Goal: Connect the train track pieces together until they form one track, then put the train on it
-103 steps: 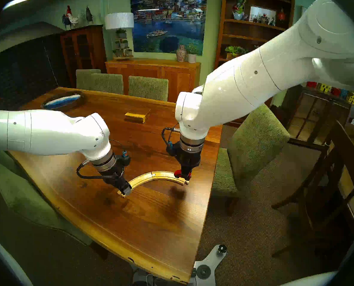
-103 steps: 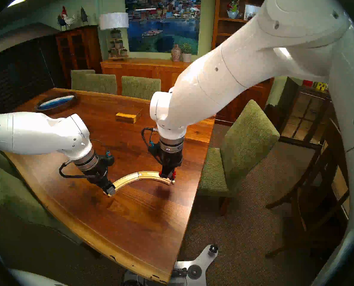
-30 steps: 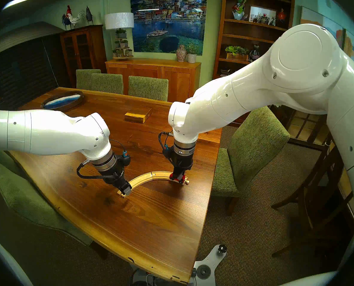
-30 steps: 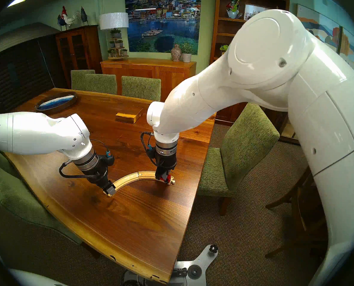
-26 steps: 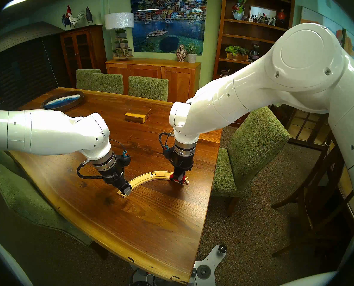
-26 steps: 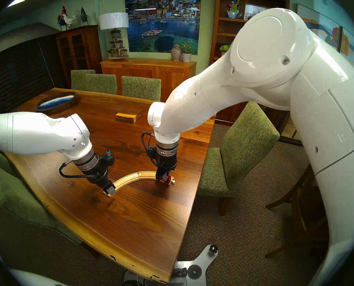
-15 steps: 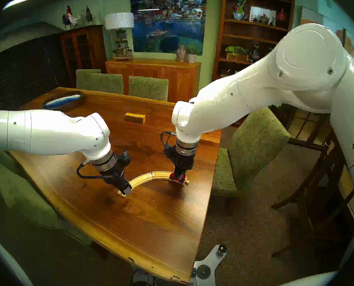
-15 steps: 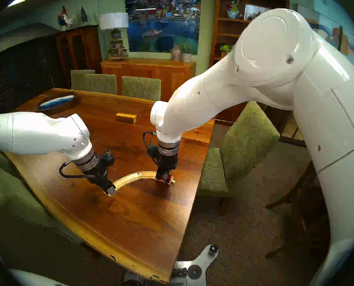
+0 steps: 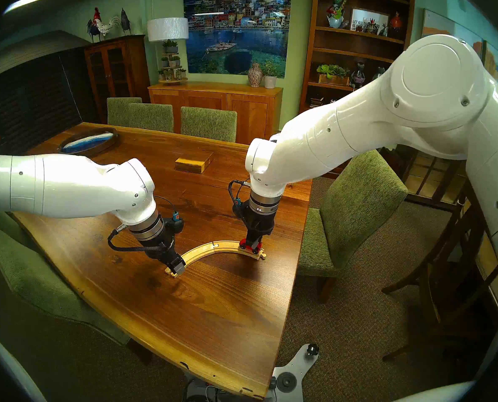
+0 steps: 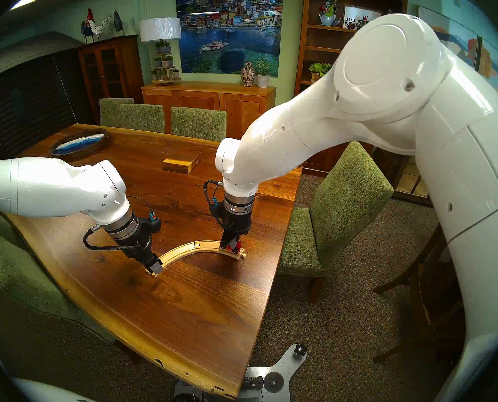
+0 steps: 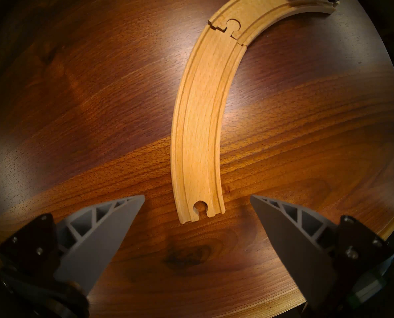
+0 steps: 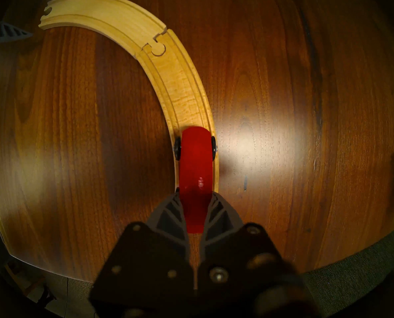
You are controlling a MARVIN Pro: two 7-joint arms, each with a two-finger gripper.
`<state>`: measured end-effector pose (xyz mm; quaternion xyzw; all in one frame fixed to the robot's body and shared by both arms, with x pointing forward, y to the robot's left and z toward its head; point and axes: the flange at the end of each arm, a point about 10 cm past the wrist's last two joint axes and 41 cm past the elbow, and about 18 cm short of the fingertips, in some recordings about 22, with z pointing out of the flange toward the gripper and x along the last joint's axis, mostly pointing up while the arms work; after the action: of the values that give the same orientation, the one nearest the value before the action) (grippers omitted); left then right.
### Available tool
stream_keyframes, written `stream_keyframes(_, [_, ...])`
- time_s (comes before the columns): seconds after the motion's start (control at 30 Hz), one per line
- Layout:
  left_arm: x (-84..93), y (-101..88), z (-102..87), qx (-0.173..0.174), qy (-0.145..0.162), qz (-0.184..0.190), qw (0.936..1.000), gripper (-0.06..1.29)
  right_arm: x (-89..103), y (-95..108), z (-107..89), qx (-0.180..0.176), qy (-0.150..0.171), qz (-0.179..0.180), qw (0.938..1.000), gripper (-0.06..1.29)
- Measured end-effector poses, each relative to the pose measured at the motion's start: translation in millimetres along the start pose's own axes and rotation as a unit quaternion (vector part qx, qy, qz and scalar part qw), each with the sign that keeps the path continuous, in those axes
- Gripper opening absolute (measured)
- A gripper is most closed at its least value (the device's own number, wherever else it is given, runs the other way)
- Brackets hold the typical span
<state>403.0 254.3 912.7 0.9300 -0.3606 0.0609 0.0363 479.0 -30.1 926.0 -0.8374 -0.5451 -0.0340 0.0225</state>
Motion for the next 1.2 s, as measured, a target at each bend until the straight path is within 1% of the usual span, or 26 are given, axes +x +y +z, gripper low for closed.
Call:
stream_keyframes(0.23, [0.0,0.0,0.0,0.000,0.000,0.000,1.0000,1.23,0.1,3.8,3.0,0.003,-0.003,0.002,1.0000,-0.03])
stream_keyframes(0.53, [0.1,0.0,-0.1,0.000,0.000,0.000,1.0000,1.23,1.3,4.1,7.8,0.007,-0.005,-0.001,1.0000,-0.03])
stream_keyframes(1.2, [0.1,0.0,-0.1,0.000,0.000,0.000,1.0000,1.23,4.2,5.6,9.7,0.004,0.005,-0.013,0.9999,-0.03])
